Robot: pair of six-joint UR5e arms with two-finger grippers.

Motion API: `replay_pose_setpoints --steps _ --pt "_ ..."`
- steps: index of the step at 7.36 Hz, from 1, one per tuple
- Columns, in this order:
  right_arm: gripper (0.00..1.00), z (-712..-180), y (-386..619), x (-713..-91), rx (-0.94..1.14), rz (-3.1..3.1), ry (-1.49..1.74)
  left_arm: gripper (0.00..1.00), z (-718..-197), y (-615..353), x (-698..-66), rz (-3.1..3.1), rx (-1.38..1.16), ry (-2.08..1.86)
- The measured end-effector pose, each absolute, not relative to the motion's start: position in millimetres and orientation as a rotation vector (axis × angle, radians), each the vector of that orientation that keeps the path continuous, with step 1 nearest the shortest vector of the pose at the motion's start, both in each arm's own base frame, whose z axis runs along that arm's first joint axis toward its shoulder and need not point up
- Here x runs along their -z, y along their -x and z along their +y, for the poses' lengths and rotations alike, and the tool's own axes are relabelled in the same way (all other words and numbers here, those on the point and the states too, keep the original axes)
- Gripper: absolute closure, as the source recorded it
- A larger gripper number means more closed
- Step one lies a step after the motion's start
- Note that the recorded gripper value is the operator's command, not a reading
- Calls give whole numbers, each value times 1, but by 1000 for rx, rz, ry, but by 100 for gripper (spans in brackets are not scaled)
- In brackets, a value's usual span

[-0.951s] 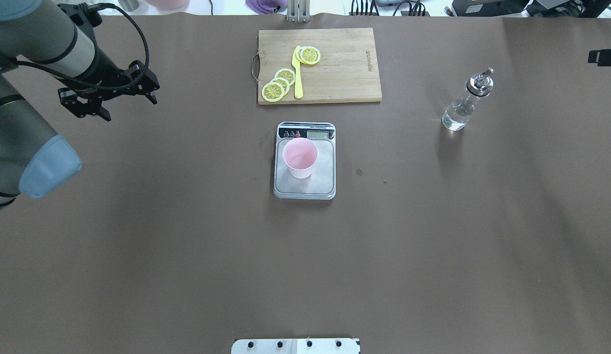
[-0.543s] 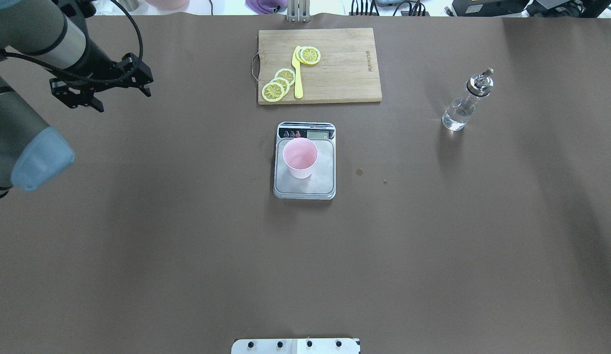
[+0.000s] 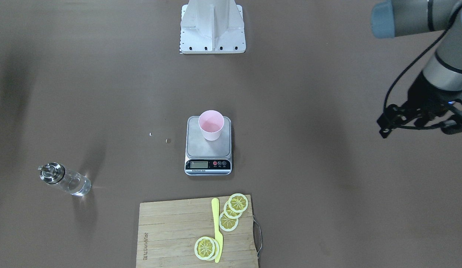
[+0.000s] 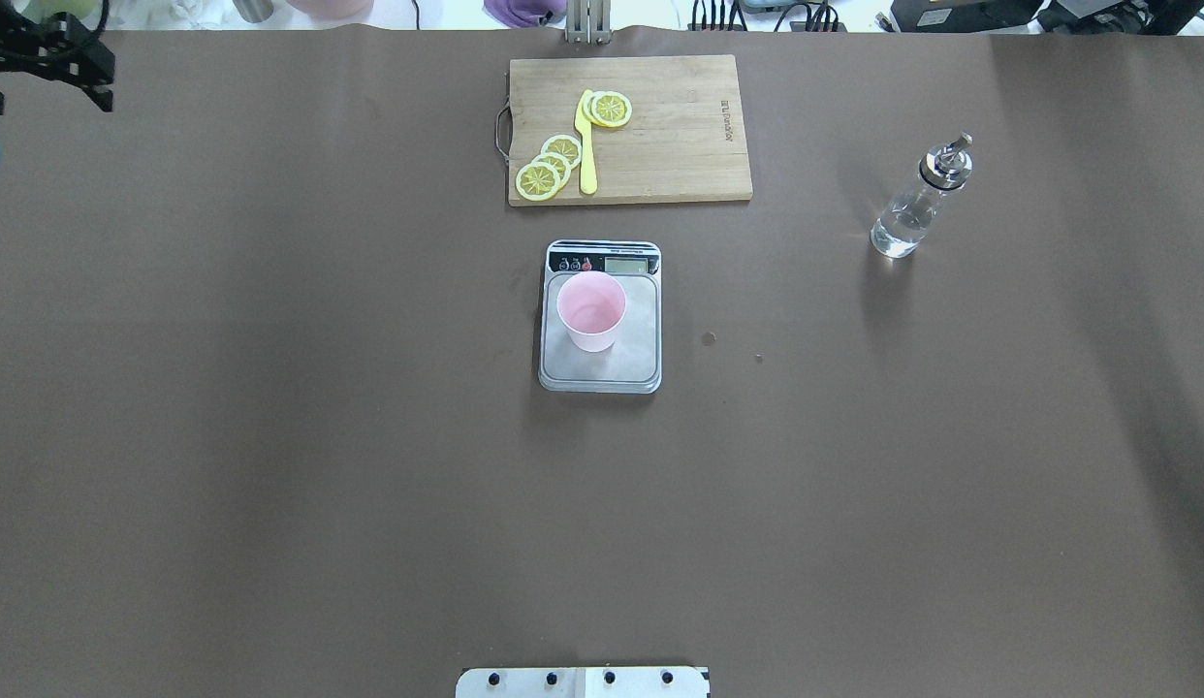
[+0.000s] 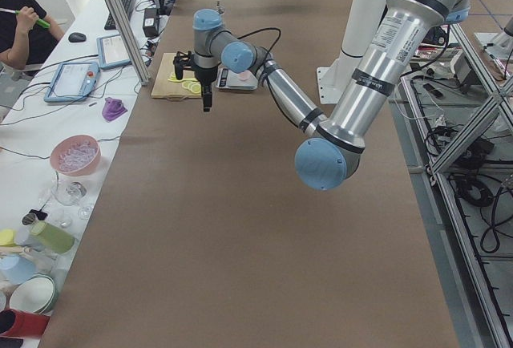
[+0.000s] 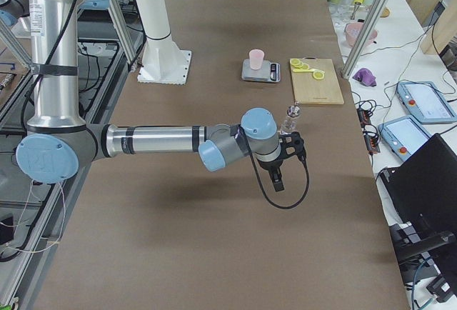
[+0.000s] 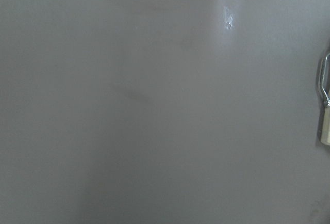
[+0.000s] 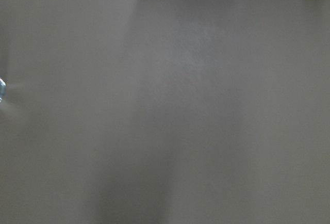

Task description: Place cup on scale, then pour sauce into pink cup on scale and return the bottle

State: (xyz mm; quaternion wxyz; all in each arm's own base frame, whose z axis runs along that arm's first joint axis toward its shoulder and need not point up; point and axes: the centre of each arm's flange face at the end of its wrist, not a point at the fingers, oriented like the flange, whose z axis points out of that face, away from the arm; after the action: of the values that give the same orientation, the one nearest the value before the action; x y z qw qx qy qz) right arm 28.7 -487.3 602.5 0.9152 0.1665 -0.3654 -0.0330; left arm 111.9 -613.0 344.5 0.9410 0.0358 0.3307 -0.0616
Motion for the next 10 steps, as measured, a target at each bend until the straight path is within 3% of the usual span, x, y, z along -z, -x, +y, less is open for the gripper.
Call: replay_pose_setpoints --steps 4,10 --pt "0 -463 -20 -636 73 -712 -255 1 -606 9 -462 658 -12 -2" --pt "0 -472 -31 -621 -35 -893 -2 1 -549 48 -571 814 27 -16"
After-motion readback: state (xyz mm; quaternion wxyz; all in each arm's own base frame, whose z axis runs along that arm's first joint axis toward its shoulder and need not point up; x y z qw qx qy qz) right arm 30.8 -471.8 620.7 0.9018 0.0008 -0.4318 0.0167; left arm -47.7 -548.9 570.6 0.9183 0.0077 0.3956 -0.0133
